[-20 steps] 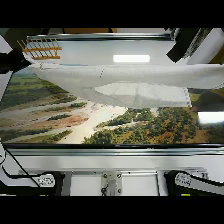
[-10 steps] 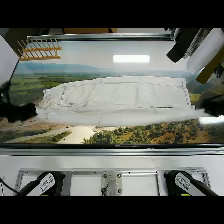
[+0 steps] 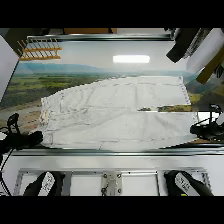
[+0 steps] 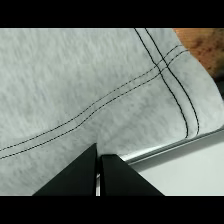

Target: Fold the clothes and pants, and hang the long-sleeved shirts on hangers.

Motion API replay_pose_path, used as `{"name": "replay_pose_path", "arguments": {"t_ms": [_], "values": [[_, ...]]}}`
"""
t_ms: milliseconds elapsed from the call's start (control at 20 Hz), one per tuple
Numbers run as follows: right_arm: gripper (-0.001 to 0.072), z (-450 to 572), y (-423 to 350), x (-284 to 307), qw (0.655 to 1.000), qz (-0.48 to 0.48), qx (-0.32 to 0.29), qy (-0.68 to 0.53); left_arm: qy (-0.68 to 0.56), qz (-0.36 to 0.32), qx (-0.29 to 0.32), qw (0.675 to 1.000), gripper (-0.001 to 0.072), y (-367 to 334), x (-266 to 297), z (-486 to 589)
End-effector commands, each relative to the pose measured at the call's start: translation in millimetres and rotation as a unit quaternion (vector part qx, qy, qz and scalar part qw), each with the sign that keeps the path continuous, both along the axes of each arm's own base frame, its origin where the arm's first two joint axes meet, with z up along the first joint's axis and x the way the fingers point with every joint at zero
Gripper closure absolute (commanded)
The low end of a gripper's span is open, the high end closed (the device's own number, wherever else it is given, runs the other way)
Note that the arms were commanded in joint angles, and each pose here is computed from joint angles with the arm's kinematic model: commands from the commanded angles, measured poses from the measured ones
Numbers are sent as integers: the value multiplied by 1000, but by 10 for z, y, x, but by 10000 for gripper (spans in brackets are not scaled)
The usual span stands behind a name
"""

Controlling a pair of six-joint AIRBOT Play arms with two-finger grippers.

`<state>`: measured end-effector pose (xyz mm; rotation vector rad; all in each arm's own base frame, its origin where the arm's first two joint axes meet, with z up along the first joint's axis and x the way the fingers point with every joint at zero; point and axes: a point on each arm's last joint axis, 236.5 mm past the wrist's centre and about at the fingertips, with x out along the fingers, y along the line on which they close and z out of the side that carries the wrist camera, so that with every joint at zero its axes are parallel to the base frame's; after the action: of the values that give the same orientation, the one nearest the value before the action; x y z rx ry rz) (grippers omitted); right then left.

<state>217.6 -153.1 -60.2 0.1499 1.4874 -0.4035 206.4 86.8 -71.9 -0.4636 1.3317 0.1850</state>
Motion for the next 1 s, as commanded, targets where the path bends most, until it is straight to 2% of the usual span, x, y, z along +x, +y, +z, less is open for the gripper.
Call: {"name": "replay_pose_path", "arguments": {"t_ms": [0, 50, 100, 150, 200, 400, 450, 550, 700, 800, 950], "values": [[680, -8, -63, -207, 999, -9, -16, 40, -5, 2, 7, 1000, 685, 10, -38, -8], [669, -3, -64, -205, 999, -9, -16, 39, -6, 2, 6, 1000, 685, 5, -37, -9], [472, 8, -68, -193, 999, -9, -16, 37, -6, 2, 6, 1000, 685, 4, -36, -8], [120, 49, -86, -160, 999, -10, -19, 31, -6, 2, 6, 1000, 685, 5, -36, -8], [17, 120, -116, -103, 999, -10, -25, 21, -6, 2, 6, 1000, 685, 6, -36, -8], [18, 614, -216, 340, 991, -107, -29, -80, -7, 3, 4, 1000, 685, -1, -29, -6], [25, 688, -165, 548, 986, -121, -7, -115, -8, 3, 4, 1000, 685, -2, -25, -5], [132, 722, -17, 1072, 971, -139, 60, -183, -11, 5, 7, 1000, 685, 12, -12, -3], [131, 454, 33, 1795, 944, -182, 142, -234, -10, 4, 7, 1000, 685, 10, -14, -4], [131, 144, 79, 2097, 930, -215, 192, -227, -10, 5, 6, 1000, 685, 10, -15, -3], [131, -210, 130, 2364, 917, -237, 236, -216, -10, 4, 7, 1000, 685, 11, -15, -4]]}}
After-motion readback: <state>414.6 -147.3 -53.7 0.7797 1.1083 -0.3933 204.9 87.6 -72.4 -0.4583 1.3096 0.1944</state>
